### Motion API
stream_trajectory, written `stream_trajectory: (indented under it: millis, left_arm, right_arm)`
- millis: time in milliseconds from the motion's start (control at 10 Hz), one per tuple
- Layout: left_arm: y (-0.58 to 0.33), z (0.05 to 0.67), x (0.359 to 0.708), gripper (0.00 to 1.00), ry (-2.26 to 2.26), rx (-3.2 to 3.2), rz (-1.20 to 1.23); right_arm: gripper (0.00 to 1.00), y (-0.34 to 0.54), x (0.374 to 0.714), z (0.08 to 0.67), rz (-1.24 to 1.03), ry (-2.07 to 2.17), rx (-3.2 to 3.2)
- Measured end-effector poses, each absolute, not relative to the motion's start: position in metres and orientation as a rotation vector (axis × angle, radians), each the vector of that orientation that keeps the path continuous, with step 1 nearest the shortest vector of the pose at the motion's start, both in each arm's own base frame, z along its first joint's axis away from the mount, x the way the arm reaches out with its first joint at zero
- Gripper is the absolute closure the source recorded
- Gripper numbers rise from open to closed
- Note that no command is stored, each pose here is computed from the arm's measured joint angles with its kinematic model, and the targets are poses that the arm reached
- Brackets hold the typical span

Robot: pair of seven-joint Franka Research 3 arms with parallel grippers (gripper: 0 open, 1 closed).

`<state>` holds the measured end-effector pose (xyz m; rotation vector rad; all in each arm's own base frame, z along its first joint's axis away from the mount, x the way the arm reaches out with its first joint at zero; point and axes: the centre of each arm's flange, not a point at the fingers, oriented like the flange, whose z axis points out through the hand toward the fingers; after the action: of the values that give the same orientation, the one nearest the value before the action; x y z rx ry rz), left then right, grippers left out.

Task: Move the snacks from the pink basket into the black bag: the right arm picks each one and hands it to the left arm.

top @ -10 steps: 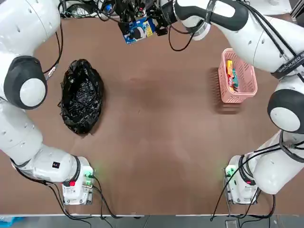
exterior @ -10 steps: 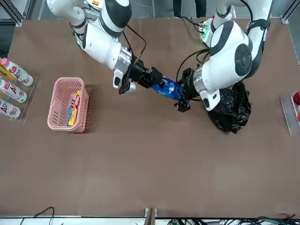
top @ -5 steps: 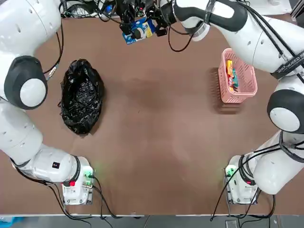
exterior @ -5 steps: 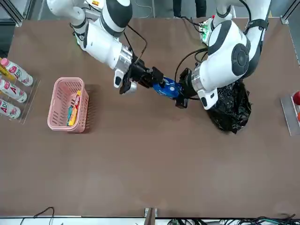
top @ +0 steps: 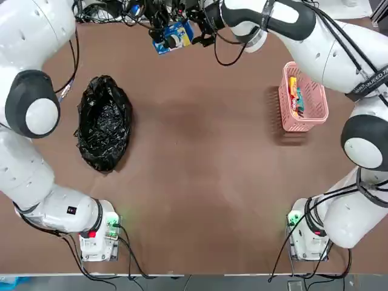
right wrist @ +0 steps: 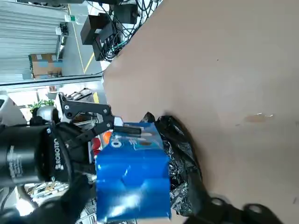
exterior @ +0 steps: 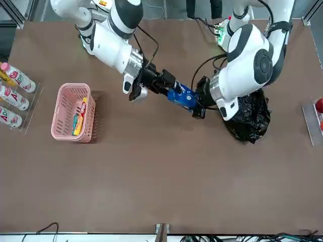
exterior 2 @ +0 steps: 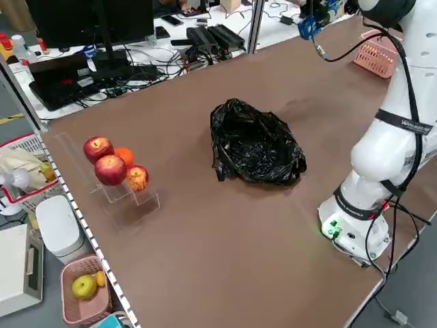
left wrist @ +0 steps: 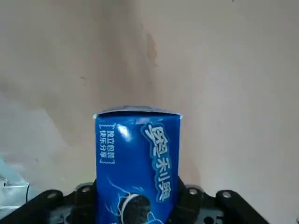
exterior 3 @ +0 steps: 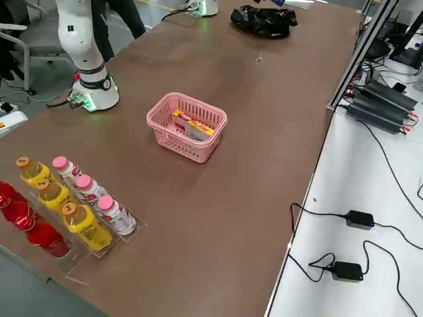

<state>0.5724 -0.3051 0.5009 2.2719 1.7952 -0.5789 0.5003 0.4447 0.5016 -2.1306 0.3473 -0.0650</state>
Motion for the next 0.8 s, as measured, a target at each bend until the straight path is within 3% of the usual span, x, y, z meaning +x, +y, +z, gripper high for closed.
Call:
stream_trajectory:
  millis: [400, 800]
  left_arm:
    - [-0.224, 0.476, 0.586, 0.49, 1.793, 2.500, -0.546]
    - [-0.143, 0.423, 0.577, 0.49, 1.761, 2.727, -0.624]
  right_arm:
    - [0.00, 0.434, 0.509, 0.498, -0.075, 0.355, -2.148]
    - [0.00, 0.363, 0.555, 0.490, -0.138, 0.131, -2.457]
